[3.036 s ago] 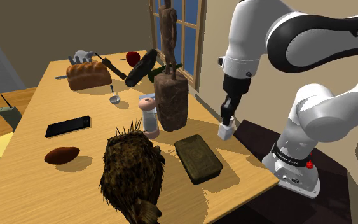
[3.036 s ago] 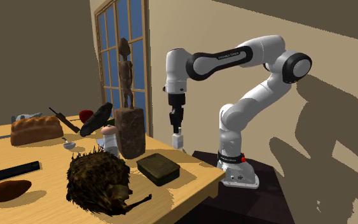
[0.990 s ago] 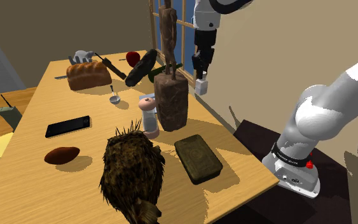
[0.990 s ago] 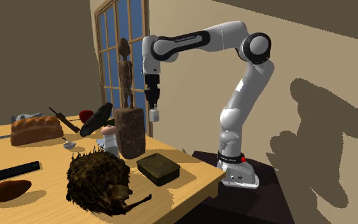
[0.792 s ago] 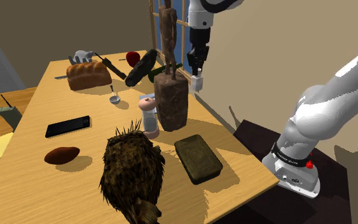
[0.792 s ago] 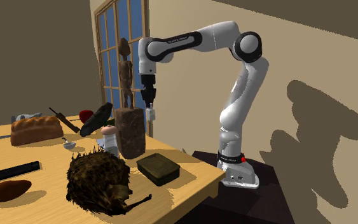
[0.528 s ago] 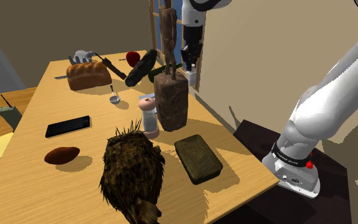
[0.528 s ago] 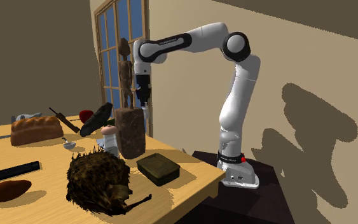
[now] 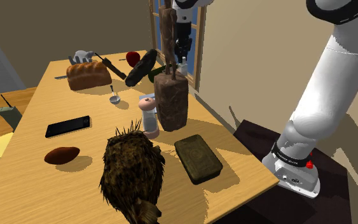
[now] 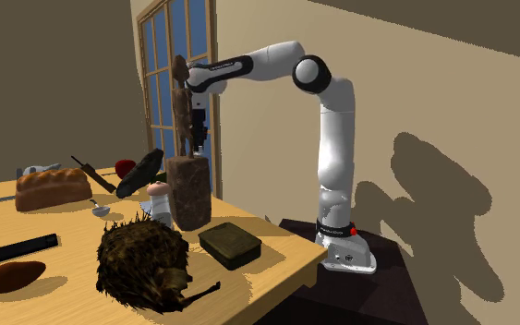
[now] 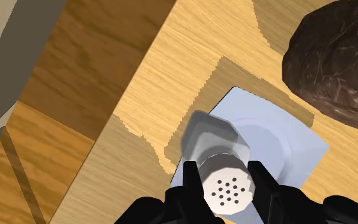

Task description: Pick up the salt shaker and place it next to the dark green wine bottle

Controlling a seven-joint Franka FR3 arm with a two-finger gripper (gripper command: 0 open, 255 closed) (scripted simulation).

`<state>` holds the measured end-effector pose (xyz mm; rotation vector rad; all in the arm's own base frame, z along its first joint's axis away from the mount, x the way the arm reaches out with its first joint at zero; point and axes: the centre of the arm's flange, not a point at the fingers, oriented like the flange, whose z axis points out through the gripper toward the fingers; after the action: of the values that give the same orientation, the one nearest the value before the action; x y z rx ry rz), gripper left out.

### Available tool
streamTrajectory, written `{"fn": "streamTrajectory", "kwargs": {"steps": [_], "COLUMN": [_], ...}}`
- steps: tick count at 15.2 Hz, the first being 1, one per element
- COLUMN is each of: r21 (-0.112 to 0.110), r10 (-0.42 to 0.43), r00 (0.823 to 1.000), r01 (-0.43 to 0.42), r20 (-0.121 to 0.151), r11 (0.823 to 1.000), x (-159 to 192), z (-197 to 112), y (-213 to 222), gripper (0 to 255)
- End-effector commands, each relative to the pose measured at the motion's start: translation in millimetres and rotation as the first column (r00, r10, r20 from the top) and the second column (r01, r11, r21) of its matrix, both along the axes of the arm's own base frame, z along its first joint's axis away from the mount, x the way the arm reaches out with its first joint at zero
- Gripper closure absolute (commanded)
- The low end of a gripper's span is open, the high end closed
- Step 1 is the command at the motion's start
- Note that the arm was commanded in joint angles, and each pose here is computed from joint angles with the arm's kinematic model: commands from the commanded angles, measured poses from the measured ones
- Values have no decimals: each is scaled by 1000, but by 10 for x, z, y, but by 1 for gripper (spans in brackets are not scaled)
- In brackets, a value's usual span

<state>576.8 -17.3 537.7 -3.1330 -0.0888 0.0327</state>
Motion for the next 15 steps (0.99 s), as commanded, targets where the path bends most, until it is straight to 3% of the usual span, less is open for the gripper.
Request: {"fn": "streamTrajectory", "kwargs": {"steps": [1, 9, 15], "r21": [0, 0, 0], "r10": [1, 1, 1], "r00": [1000, 1000, 1000], "r01": [-1, -1, -1], "r20": [0, 0, 0], "r11": [1000, 1000, 1000], "x": [232, 1209, 1209], "z": [-3, 1, -315], "y": [-122, -672, -672], "gripper": [255, 255, 255]}}
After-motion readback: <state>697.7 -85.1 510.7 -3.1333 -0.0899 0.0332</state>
